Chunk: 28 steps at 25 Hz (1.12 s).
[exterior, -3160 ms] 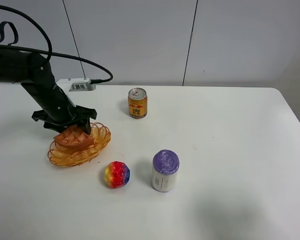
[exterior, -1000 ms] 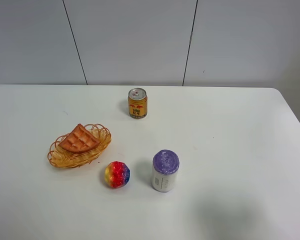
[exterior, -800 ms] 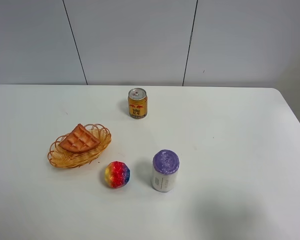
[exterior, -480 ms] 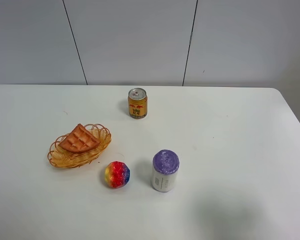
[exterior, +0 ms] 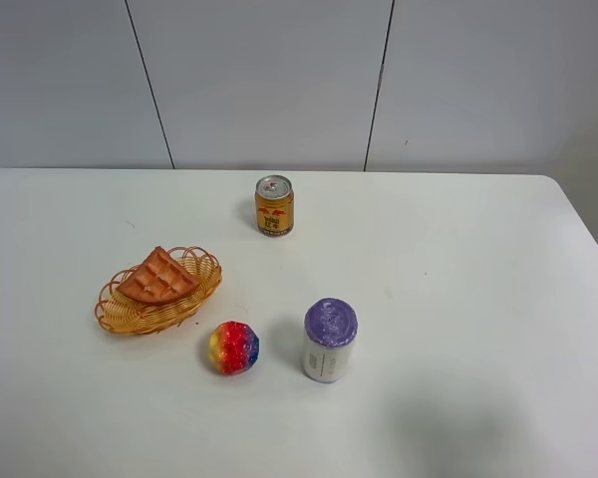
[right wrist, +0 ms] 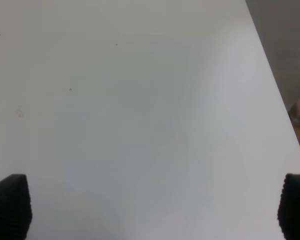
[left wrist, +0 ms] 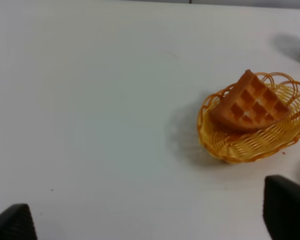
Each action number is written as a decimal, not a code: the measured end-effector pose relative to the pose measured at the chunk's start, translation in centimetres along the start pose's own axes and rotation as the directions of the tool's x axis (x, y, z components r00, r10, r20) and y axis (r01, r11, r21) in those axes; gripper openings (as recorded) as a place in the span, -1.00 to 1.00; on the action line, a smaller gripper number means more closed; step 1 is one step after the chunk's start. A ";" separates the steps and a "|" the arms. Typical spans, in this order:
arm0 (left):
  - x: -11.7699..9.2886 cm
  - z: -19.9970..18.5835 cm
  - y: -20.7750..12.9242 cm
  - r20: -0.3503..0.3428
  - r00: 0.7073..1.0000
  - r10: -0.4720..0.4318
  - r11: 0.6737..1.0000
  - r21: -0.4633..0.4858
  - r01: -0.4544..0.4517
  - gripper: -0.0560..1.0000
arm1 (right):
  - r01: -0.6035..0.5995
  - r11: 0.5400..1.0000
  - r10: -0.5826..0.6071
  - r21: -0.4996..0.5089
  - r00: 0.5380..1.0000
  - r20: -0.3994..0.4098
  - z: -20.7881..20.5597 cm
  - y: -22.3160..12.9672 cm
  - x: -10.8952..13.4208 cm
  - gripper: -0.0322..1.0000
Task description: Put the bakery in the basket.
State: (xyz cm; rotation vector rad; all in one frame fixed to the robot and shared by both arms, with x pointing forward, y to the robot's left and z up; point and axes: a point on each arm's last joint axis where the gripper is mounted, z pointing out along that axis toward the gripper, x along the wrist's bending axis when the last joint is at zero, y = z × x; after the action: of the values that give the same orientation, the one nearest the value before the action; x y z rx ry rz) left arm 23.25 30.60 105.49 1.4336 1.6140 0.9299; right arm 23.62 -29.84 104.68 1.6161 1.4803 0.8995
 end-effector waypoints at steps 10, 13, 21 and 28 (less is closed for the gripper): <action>0.0 0.0 0.0 0.007 1.000 0.002 1.000 0.001 -0.002 0.81 | 0.000 1.000 0.000 0.000 1.000 0.000 0.0 0.0 0.0 0.99; 0.0 0.0 0.0 0.007 1.000 0.002 1.000 0.001 -0.002 0.81 | 0.000 1.000 0.000 0.000 1.000 0.000 0.0 0.0 0.0 0.99; 0.0 0.0 0.0 0.007 1.000 0.002 1.000 0.001 -0.002 0.81 | 0.000 1.000 0.000 0.000 1.000 0.000 0.0 0.0 0.0 0.99; 0.0 0.0 0.0 0.005 1.000 0.004 1.000 0.000 -0.004 0.90 | 0.000 1.000 0.000 0.000 1.000 0.000 0.0 0.0 0.0 0.99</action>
State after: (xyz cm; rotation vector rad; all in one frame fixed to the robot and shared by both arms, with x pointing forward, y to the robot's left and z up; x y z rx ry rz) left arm 23.26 30.63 105.49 1.4391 1.6082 0.9282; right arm 23.62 -29.84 104.68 1.6161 1.4803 0.8995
